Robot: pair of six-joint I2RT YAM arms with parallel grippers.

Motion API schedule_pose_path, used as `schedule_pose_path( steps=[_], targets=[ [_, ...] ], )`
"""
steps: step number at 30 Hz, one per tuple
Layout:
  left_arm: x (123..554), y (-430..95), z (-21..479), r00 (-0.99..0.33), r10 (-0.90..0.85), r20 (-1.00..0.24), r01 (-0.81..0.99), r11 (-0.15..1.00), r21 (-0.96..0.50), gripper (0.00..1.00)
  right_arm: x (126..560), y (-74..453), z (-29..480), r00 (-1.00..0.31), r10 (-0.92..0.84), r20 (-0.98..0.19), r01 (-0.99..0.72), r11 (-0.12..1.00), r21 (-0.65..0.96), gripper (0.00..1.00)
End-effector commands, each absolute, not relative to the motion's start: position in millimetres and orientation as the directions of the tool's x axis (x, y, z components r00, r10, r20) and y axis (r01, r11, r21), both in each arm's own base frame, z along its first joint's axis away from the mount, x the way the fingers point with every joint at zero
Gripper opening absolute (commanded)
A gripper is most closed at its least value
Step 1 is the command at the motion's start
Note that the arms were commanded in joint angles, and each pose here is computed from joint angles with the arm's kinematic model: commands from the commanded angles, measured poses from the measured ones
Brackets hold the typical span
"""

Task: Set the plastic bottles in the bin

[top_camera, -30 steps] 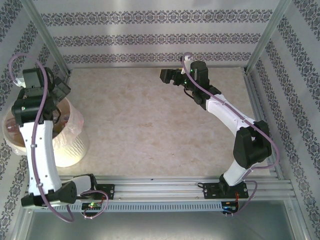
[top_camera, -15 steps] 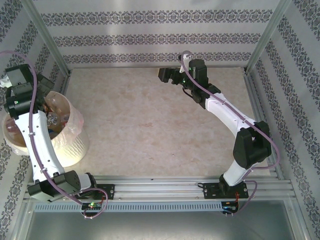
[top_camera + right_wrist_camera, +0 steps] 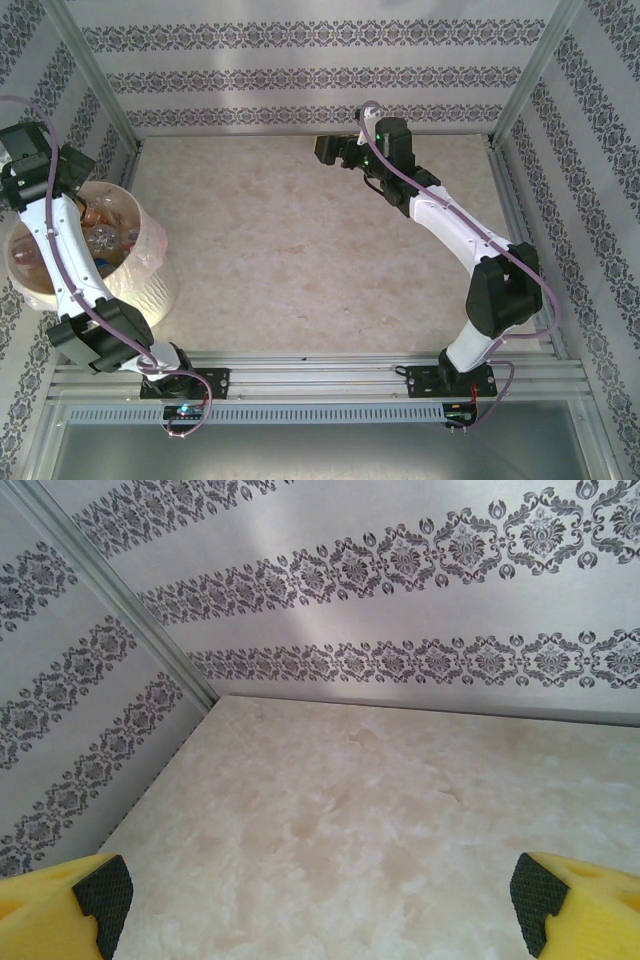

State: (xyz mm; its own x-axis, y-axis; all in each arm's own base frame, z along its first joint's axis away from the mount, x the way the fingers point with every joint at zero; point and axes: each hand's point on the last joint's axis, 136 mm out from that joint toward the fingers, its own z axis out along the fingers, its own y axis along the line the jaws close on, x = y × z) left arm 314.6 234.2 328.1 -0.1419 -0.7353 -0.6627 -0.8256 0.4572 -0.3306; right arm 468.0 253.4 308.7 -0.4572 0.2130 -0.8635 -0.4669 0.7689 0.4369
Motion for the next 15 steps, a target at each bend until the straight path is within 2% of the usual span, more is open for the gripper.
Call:
schedule_pose_path(
  steps=[1,7,15],
  targets=[
    [305.4,232.1,321.6,-0.106,-0.763,-0.637,-0.838,0.414,-0.356,1.0,466.1,255.5,320.4,-0.42,0.199,-0.886,-0.482,0.778,0.403,0.98],
    [306.8,215.6,357.0,-0.097,-0.739,-0.666,-0.776,0.475,-0.414,1.0,464.0,252.8,321.5,-0.407,0.189,-0.894,-0.483,0.785,0.387,0.98],
    [315.4,153.1,422.8,-0.114,-0.639,-0.761,-0.588,0.661,-0.467,1.0,458.6,245.5,326.3,-0.38,0.2,-0.903,-0.476,0.795,0.377,0.98]
  ],
)
